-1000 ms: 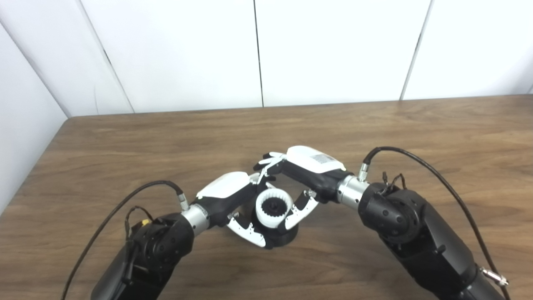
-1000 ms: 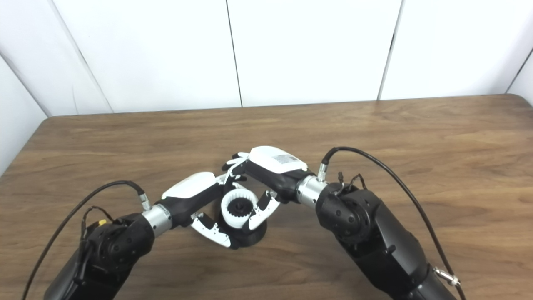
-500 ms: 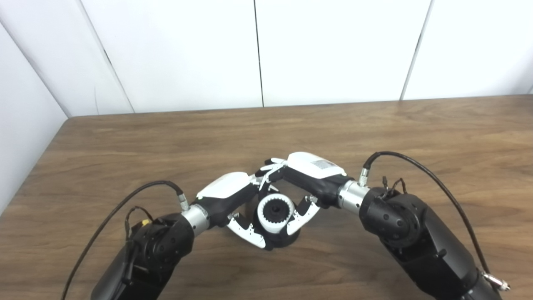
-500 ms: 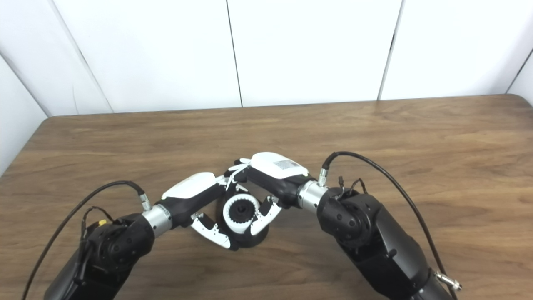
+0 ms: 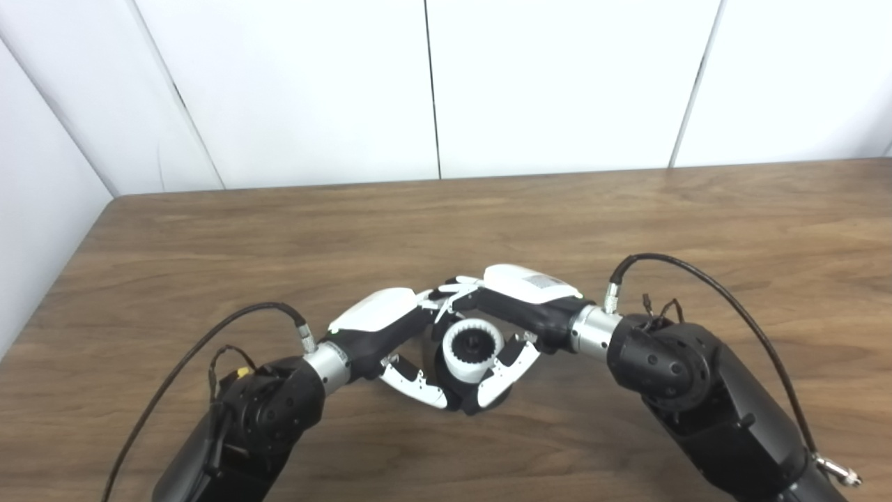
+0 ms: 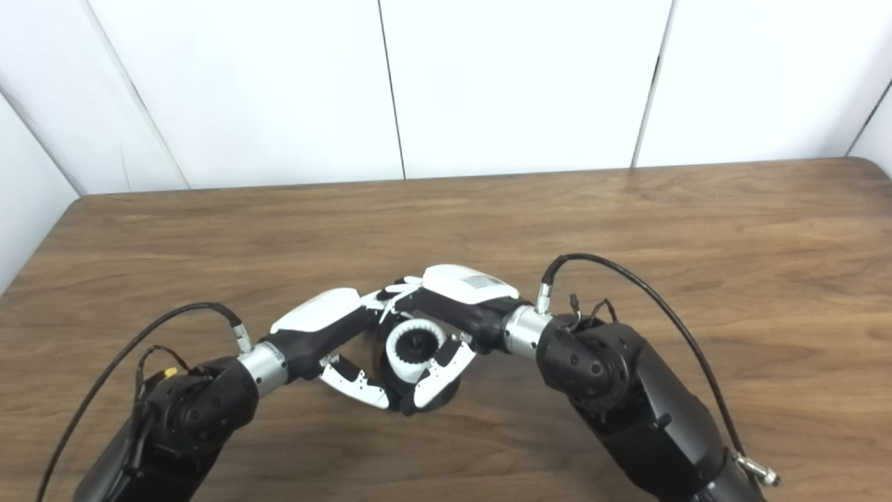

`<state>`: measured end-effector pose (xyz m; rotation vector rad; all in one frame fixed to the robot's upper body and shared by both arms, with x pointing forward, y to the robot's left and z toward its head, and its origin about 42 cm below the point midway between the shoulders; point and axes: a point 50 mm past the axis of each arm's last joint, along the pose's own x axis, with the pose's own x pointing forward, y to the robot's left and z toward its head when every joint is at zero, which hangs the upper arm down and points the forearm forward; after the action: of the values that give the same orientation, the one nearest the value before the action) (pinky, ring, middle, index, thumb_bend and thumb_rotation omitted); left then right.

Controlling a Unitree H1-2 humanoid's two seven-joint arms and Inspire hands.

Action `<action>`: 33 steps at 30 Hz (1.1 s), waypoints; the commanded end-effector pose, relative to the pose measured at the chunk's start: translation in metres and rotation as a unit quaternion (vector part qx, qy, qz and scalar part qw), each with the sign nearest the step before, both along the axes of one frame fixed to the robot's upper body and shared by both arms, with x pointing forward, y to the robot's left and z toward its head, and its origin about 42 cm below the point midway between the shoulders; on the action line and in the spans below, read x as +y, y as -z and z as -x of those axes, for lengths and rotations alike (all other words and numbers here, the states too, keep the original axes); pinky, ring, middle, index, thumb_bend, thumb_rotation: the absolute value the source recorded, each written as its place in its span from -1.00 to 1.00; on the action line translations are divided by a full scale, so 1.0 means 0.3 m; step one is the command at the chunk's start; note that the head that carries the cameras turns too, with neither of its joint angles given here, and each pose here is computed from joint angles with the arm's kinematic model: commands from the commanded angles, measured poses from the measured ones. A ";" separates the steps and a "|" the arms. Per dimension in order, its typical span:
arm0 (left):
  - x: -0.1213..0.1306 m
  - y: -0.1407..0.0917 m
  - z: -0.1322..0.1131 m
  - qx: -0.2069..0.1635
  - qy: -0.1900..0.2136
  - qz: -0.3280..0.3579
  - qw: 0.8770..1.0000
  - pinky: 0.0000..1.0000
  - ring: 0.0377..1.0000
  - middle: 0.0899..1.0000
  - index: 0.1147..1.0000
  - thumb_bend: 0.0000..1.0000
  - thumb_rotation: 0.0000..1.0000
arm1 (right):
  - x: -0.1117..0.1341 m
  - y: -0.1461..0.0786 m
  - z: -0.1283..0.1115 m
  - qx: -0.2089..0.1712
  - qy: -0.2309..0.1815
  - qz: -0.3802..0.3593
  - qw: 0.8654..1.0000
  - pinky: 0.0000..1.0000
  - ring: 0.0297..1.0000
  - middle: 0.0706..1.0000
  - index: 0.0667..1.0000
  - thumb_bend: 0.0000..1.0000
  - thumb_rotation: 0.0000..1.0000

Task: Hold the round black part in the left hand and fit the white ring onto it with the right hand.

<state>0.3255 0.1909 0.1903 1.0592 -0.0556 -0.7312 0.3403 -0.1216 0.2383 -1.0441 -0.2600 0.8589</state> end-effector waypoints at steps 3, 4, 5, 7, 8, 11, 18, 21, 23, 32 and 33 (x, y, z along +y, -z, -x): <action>-0.002 0.005 -0.003 0.014 0.000 -0.005 1.000 0.75 1.00 0.95 0.48 0.92 -0.31 | 0.004 -0.052 -0.009 -0.029 -0.009 -0.018 0.999 0.73 0.96 0.88 0.84 1.00 -0.15; -0.002 0.005 -0.004 0.014 0.000 -0.004 1.000 0.75 1.00 0.95 0.49 0.92 -0.30 | 0.004 -0.054 -0.008 -0.027 -0.006 -0.016 0.999 0.73 0.96 0.88 0.86 1.00 -0.14; -0.002 0.005 -0.004 0.013 0.000 -0.005 1.000 0.75 1.00 0.94 0.48 0.92 -0.30 | 0.004 -0.056 -0.007 -0.026 -0.005 -0.015 1.000 0.75 0.97 0.89 0.87 1.00 -0.13; -0.003 0.006 -0.005 0.013 0.000 -0.006 1.000 0.74 1.00 0.94 0.49 0.92 -0.31 | 0.003 -0.057 -0.007 -0.024 -0.003 -0.015 1.000 0.76 0.98 0.91 0.88 1.00 -0.12; -0.003 0.006 -0.005 0.012 0.000 -0.006 1.000 0.74 1.00 0.94 0.49 0.92 -0.31 | 0.002 -0.058 -0.007 -0.024 -0.003 -0.015 1.000 0.77 0.98 0.91 0.88 1.00 -0.13; -0.002 0.008 -0.006 0.013 -0.001 -0.006 1.000 0.74 1.00 0.93 0.51 0.92 -0.31 | 0.000 -0.056 -0.010 -0.025 -0.003 -0.015 1.000 0.77 0.99 0.91 0.88 1.00 -0.11; 0.005 0.003 -0.004 0.014 -0.004 -0.005 1.000 0.78 1.00 0.93 0.66 0.97 -0.25 | -0.025 -0.054 -0.023 -0.016 0.017 -0.054 0.998 0.72 0.95 0.89 0.86 1.00 -0.08; 0.013 -0.003 -0.002 0.012 -0.006 -0.005 1.000 0.79 1.00 0.92 0.73 1.00 -0.23 | -0.041 -0.051 -0.026 -0.004 0.029 -0.074 0.997 0.70 0.94 0.89 0.86 1.00 -0.07; 0.019 -0.007 -0.001 0.012 -0.008 -0.003 1.000 0.80 1.00 0.91 0.77 1.00 -0.22 | -0.053 -0.049 -0.029 0.007 0.039 -0.086 0.996 0.68 0.95 0.91 0.87 1.00 -0.06; 0.062 -0.018 0.011 0.039 -0.039 0.053 0.997 0.79 0.97 0.92 0.93 0.96 -0.07 | -0.109 -0.021 -0.040 0.026 0.076 -0.137 0.987 0.70 0.90 0.94 0.88 0.95 0.14; 0.073 -0.018 0.013 0.040 -0.049 0.068 0.996 0.74 0.92 0.91 0.92 0.92 0.04 | -0.118 -0.015 -0.040 0.029 0.085 -0.145 0.985 0.70 0.88 0.93 0.87 0.84 0.26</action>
<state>0.3215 0.2030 0.1923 0.9284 0.0018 -0.7076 0.3497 -0.1561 0.2311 -0.7896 -0.1742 0.7148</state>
